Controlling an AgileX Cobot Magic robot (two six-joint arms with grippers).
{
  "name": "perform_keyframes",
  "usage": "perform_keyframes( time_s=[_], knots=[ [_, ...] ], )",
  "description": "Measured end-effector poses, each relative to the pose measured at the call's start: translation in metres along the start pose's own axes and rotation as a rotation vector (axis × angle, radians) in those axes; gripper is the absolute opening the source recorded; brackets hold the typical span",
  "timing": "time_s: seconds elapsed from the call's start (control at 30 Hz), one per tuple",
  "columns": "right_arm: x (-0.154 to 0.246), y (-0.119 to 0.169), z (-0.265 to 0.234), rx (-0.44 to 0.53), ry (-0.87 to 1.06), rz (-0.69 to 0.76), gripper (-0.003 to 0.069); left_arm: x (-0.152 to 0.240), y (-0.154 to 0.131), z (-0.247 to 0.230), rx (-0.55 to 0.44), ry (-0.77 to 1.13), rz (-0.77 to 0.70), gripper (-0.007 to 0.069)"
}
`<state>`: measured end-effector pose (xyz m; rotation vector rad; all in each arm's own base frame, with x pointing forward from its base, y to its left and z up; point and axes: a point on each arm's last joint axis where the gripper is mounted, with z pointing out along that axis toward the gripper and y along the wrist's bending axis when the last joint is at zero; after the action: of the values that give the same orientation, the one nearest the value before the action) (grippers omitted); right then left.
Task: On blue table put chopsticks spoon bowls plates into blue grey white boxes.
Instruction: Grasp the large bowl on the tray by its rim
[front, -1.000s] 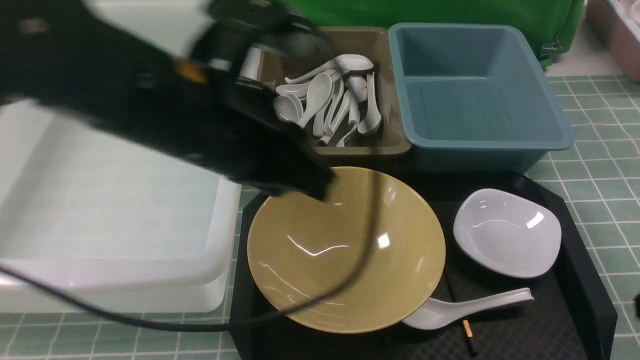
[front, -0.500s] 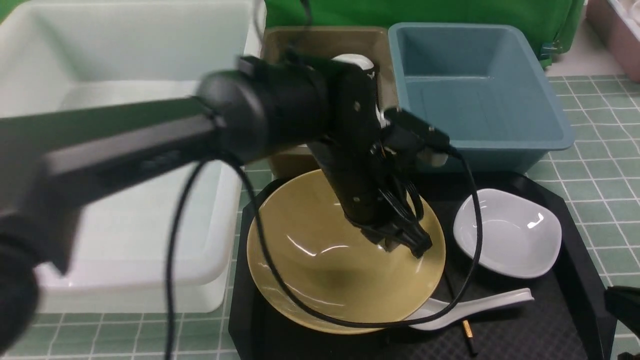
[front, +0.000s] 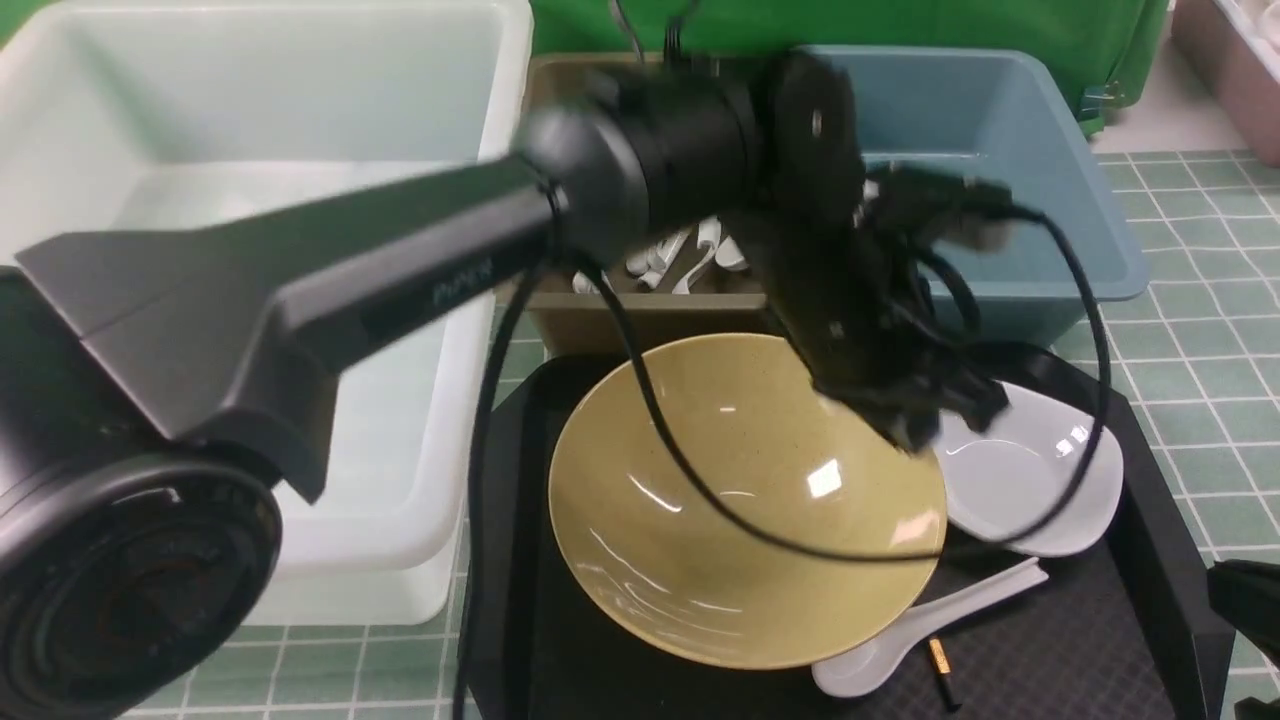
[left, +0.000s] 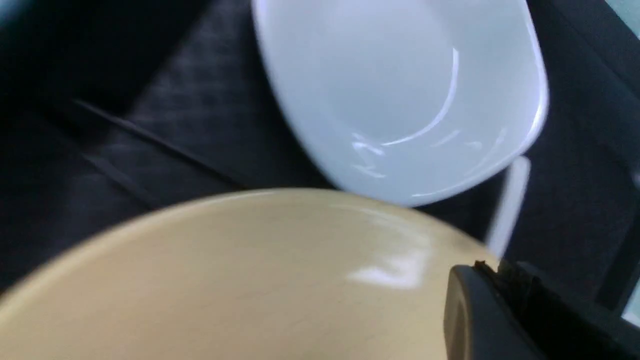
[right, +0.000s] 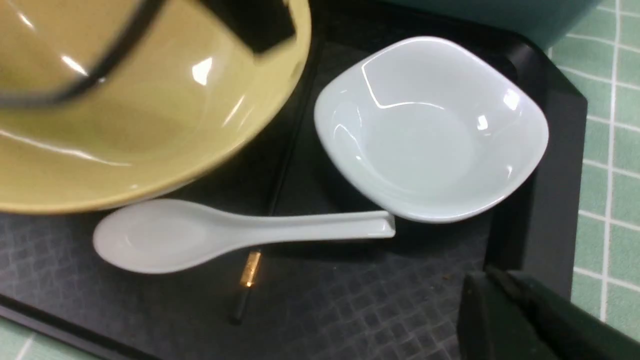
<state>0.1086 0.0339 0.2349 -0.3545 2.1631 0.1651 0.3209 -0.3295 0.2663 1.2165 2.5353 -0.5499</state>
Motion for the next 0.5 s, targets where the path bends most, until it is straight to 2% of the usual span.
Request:
perform_keyframes(
  time_s=[0.07, 0.17, 0.23, 0.37, 0.5],
  knots=[
    [0.0, 0.0, 0.0, 0.0, 0.0, -0.001, 0.0047, 0.001, 0.012, -0.013, -0.105, 0.047, -0.001, 0.0105],
    [0.0, 0.0, 0.0, 0.0, 0.0, -0.002, 0.0047, 0.004, 0.041, -0.03, -0.299, 0.078, -0.055, 0.0223],
    [0.0, 0.0, 0.0, 0.0, -0.001, -0.003, 0.0048, 0.007, 0.056, -0.035, -0.373, 0.085, -0.095, 0.0304],
    [0.0, 0.0, 0.0, 0.0, -0.003, -0.003, 0.0048, 0.013, 0.076, -0.04, -0.427, 0.091, -0.174, 0.0412],
    [0.0, 0.0, 0.0, 0.0, -0.003, -0.003, 0.0048, 0.025, 0.084, -0.03, -0.427, 0.144, -0.206, 0.0438]
  ],
)
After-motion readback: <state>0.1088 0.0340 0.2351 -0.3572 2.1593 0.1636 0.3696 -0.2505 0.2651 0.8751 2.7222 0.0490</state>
